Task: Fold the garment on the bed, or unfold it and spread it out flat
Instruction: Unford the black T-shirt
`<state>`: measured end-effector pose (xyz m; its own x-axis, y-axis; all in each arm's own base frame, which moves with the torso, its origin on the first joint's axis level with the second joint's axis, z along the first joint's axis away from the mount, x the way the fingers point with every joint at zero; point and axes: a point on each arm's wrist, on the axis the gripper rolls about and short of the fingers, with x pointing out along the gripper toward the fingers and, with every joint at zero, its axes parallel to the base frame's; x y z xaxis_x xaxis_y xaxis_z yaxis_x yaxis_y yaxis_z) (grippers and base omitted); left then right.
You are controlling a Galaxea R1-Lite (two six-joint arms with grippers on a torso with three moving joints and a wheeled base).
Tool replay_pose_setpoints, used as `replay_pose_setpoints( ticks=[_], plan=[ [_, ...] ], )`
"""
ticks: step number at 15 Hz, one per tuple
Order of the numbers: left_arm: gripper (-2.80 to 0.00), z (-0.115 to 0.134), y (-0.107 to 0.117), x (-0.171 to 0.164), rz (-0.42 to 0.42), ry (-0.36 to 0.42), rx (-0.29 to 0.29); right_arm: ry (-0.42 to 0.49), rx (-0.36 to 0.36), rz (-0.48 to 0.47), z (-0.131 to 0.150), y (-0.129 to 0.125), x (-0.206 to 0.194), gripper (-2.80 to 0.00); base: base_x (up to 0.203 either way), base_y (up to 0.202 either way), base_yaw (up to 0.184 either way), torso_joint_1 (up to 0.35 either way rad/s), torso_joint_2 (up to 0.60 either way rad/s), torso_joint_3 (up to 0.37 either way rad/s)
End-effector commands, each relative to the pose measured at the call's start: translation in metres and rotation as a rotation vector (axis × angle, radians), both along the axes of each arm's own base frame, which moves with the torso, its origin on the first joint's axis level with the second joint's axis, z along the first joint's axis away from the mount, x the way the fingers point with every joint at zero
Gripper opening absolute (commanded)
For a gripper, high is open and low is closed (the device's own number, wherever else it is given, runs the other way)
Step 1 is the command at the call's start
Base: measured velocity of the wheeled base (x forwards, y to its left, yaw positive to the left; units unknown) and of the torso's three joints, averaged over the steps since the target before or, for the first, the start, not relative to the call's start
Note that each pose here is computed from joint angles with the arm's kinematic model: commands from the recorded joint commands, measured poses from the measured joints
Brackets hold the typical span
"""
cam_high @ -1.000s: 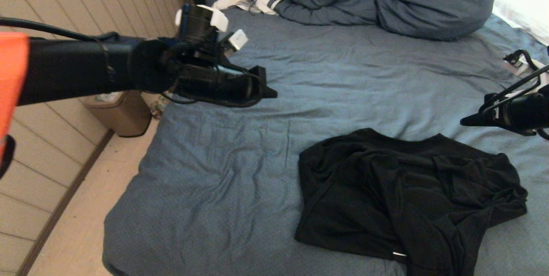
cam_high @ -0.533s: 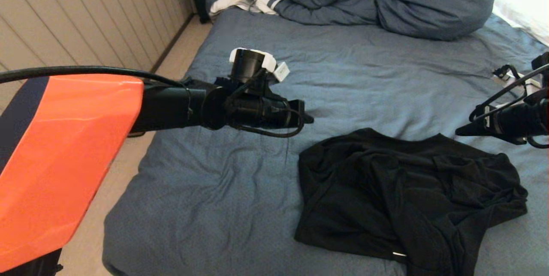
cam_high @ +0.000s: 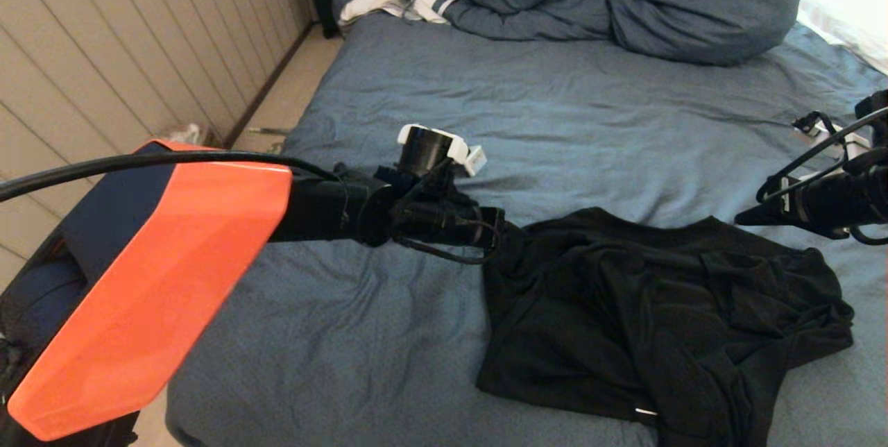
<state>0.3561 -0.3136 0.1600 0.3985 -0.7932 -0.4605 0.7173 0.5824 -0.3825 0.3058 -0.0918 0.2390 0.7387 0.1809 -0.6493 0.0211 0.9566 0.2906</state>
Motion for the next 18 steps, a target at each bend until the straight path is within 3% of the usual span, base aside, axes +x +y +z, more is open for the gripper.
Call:
replay_pose_setpoints(
  ticks=[1,6,7,14,18],
  plan=[
    [0.00,-0.013,-0.005,-0.007,-0.021,0.026,0.020,0.007,0.005,0.000,-0.002,-0.002,0.000,-2.80,0.000,0.000,0.000,0.000,0.00,0.000],
    [0.00,-0.036,-0.017,-0.024,-0.071,0.032,0.042,0.012,0.014,0.006,-0.004,-0.001,-0.002,-2.80,0.000,0.000,0.000,0.000,0.00,0.000],
    [-2.80,-0.037,-0.017,-0.024,-0.068,0.030,0.045,0.011,0.015,0.006,-0.003,-0.001,-0.002,-2.80,0.000,0.000,0.000,0.000,0.00,0.000],
    [-2.80,-0.034,-0.019,-0.022,-0.064,0.027,0.029,0.008,0.014,-0.006,-0.003,-0.004,-0.004,-2.80,0.000,0.000,0.000,0.000,0.00,0.000],
    [-2.80,-0.021,0.000,-0.007,-0.010,0.005,0.009,-0.002,0.010,-0.012,0.000,-0.006,-0.006,-2.80,0.000,0.000,0.000,0.000,0.00,0.000]
  ],
)
